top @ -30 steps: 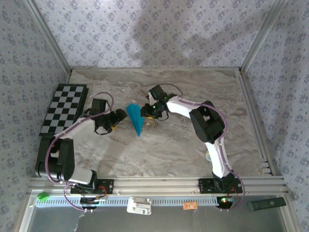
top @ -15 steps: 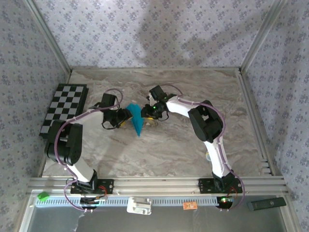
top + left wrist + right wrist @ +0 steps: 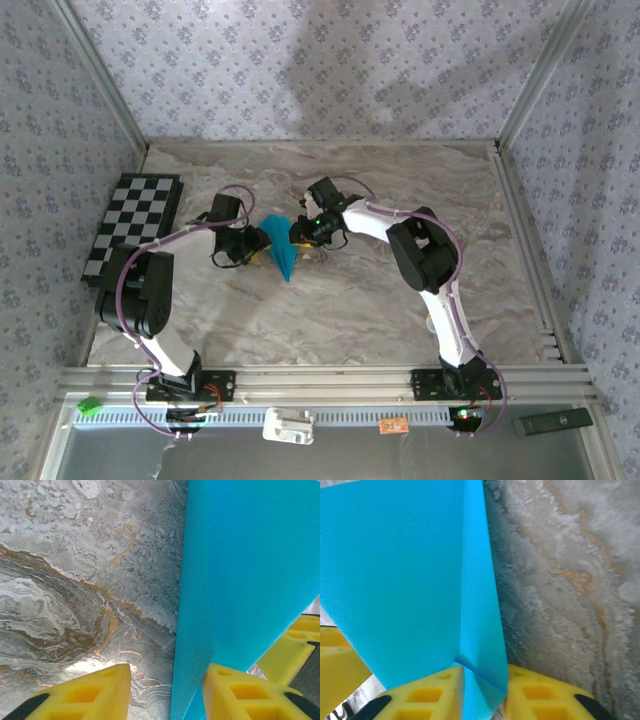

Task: Fold a paper plane with a square sheet of paper (pick it up from the middle)
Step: Turn over a paper plane at the center of the table.

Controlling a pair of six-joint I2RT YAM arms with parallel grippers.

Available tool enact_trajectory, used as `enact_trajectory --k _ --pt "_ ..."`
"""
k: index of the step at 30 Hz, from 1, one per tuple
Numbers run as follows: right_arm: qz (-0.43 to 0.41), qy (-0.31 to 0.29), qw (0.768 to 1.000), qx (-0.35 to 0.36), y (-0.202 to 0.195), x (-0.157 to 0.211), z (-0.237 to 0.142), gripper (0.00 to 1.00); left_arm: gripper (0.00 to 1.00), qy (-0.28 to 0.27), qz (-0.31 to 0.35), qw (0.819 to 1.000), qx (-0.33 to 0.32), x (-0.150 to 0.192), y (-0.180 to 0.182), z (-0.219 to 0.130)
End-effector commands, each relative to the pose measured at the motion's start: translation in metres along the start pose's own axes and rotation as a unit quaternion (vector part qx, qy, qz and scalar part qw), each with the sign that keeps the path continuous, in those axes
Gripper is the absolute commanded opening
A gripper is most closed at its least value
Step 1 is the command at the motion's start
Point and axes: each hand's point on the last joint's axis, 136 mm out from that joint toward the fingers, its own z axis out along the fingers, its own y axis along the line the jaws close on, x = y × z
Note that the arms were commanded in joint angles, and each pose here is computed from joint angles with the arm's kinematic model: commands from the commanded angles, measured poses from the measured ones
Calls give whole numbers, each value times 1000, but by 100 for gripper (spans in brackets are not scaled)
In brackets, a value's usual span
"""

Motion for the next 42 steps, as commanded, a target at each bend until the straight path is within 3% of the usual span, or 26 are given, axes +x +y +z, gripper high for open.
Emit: enact_trajectory --k 1,6,26,34,42 --pt "-9 4 1000 -22 10 -2 4 22 40 -1 5 1000 -8 -4 -1 3" --pt "-15 0 1000 -13 11 -3 0 10 39 -6 1 1000 -23 -4 6 2" --pt "47 -46 997 40 -18 3 -19 4 22 -2 -50 997 -59 7 37 3" --pt "44 -48 997 46 -15 4 -22 4 25 -15 -28 1000 -4 1 1 -19" --pt "40 -47 997 49 -11 5 -23 4 33 -7 21 999 41 24 -37 -28"
